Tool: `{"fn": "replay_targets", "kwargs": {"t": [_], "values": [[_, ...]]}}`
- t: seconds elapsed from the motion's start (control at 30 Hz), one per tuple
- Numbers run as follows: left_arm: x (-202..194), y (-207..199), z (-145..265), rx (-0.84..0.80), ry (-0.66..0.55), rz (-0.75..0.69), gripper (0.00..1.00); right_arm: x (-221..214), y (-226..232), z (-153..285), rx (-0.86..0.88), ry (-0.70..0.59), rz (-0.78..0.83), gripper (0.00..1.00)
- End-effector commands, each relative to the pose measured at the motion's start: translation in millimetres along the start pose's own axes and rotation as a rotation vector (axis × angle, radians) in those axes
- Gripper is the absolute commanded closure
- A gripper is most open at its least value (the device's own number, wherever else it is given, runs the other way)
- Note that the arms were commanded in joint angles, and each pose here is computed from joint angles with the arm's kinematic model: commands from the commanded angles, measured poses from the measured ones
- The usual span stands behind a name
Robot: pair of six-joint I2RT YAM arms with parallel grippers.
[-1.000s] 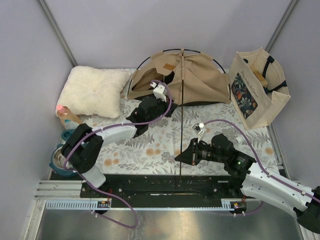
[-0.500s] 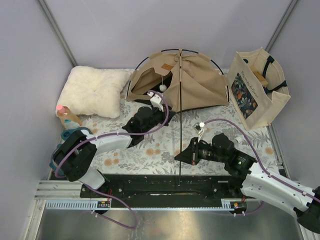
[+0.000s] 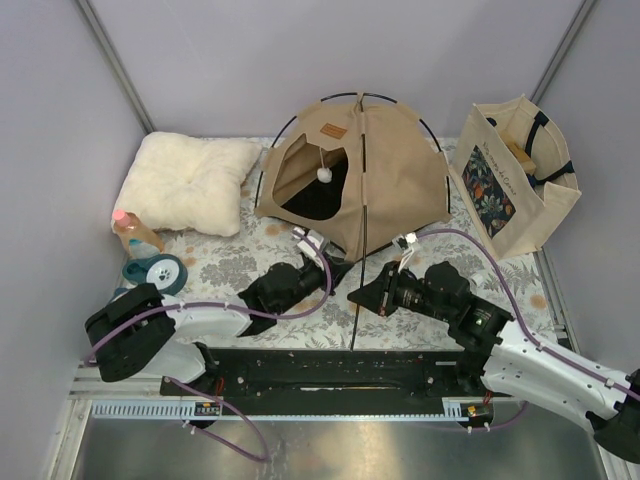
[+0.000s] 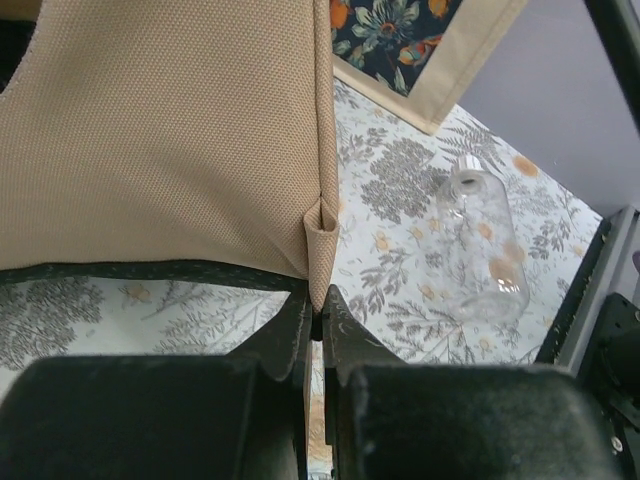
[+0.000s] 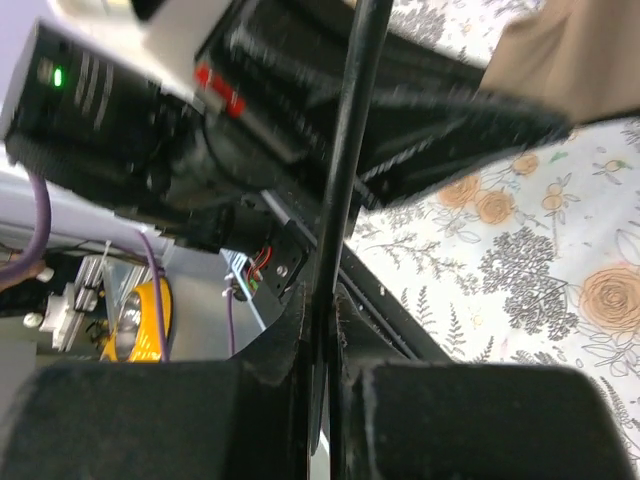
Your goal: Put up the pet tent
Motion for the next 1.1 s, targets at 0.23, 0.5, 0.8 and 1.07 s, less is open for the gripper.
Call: {"fn": "replay_targets", "kwargs": {"t": [0.23, 0.5, 0.8, 1.07], "values": [[-57, -17, 36, -0.038, 0.065, -0.008, 1.00, 101, 20, 8, -0.095, -0.470, 0.094, 1.00], [-63, -21, 42, -0.050, 0.047, 0.046, 1.00, 116, 18, 11, -0.164, -0.525, 0.136, 1.00], [-74, -18, 57, -0.047, 0.060, 0.083, 1.00, 133, 10, 10, -0.267, -0.591, 0.177, 1.00], [-82, -18, 64, -0.040, 0.078, 0.084, 1.00, 144, 8, 5, -0.314, -0.625, 0.167, 1.00]]}}
Point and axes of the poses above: each gripper's point midway between its finger pads, its own z axis back along the fingers, its own y axis along the line the jaws close on, x = y × z, the point moved 5 cm from there along z, back along the fingers, and after that the axes turned 7 degrees about z, right-handed, at the moved point
